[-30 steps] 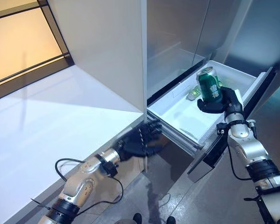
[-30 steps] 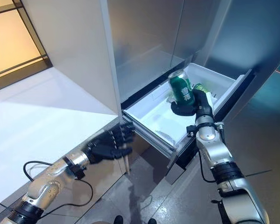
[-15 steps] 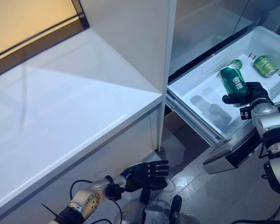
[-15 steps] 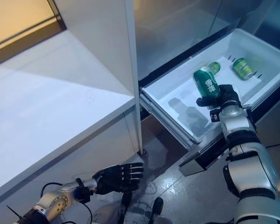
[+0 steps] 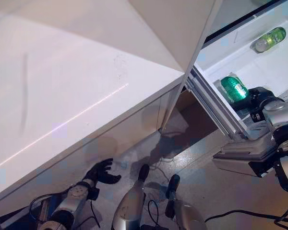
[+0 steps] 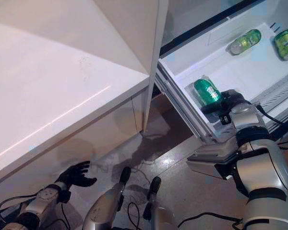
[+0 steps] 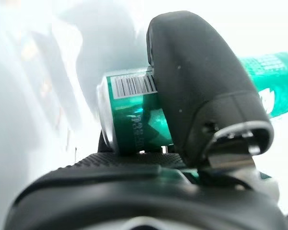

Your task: Put drinks into fridge and close the fridge

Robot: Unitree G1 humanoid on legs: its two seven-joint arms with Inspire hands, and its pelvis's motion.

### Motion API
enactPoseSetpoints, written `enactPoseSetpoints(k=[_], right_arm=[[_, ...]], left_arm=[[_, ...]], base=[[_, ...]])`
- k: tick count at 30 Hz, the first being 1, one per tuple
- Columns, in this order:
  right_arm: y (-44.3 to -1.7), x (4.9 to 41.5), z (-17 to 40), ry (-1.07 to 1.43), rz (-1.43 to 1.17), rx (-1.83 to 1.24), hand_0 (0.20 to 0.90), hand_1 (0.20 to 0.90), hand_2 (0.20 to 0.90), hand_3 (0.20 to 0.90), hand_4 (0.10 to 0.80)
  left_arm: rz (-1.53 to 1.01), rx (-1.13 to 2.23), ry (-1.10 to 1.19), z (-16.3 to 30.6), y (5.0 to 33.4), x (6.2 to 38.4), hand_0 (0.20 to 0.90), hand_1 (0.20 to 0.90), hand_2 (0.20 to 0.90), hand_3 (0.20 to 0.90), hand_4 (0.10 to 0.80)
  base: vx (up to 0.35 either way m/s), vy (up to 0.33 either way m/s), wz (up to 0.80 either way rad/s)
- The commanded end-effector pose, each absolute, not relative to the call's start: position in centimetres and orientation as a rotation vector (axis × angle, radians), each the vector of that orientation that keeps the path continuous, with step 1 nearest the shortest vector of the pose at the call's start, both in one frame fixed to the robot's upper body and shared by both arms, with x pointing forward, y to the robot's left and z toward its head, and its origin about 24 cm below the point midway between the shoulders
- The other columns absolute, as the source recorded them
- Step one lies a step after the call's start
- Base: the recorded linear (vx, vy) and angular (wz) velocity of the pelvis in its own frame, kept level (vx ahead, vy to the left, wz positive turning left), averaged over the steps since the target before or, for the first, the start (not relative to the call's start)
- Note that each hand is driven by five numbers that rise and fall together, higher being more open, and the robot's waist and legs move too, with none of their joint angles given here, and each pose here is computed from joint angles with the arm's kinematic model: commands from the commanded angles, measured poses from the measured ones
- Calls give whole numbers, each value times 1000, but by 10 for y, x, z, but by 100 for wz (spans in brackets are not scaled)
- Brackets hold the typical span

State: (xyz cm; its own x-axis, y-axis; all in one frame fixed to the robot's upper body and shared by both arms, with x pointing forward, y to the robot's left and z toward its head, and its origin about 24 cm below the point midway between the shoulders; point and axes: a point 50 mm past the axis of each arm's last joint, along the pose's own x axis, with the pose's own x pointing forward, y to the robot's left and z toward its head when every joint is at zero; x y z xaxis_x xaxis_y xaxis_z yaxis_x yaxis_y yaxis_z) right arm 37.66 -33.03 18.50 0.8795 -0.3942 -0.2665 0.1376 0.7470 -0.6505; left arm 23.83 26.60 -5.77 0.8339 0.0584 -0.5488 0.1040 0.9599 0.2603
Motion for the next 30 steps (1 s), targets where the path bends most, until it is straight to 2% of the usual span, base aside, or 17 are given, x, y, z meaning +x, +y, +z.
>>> enactPoseSetpoints(k=[1, 3, 4, 5, 6, 11, 18, 22, 30], right_arm=[[-350, 369, 241, 269, -364, -771, 300, 300, 300, 200, 100], [-351, 369, 237, 287, -349, -768, 300, 300, 300, 200, 100], [-351, 369, 236, 294, -343, -762, 455, 455, 455, 381, 281], [-351, 369, 233, 306, -329, -753, 742, 742, 742, 716, 616], [-350, 369, 232, 312, -323, -748, 900, 900, 900, 900, 800], [-348, 370, 233, 294, -299, -727, 900, 900, 900, 900, 800], [-317, 373, 252, -34, -216, -480, 900, 900, 900, 900, 800], [-310, 359, 261, -233, -204, -308, 900, 900, 900, 900, 800], [-323, 327, 277, -479, -370, -302, 900, 900, 900, 900, 800]], left_arm=[[-27, 285, 537, -57, 265, 234, 900, 900, 900, 900, 800], [-14, 258, 568, -62, 264, 231, 900, 900, 900, 900, 800], [-15, 248, 592, -65, 264, 229, 900, 900, 900, 900, 800], [-21, 252, 603, -66, 264, 227, 900, 900, 900, 900, 800], [-36, 263, 602, -66, 263, 228, 900, 900, 900, 900, 800], [-124, 299, 580, -64, 255, 229, 900, 900, 900, 900, 800], [-160, 304, 627, -71, 252, 220, 900, 900, 900, 900, 800], [-142, 323, 695, -83, 256, 206, 900, 900, 900, 900, 800], [-145, 257, 795, -104, 254, 179, 900, 900, 900, 900, 800]], base=[[-68, 39, -1], [-65, 31, -1], [-53, 23, 1], [-43, 19, 1], [-37, 14, 0], [-14, 5, 0], [0, 0, 0], [28, -9, -11], [46, 23, -21]])
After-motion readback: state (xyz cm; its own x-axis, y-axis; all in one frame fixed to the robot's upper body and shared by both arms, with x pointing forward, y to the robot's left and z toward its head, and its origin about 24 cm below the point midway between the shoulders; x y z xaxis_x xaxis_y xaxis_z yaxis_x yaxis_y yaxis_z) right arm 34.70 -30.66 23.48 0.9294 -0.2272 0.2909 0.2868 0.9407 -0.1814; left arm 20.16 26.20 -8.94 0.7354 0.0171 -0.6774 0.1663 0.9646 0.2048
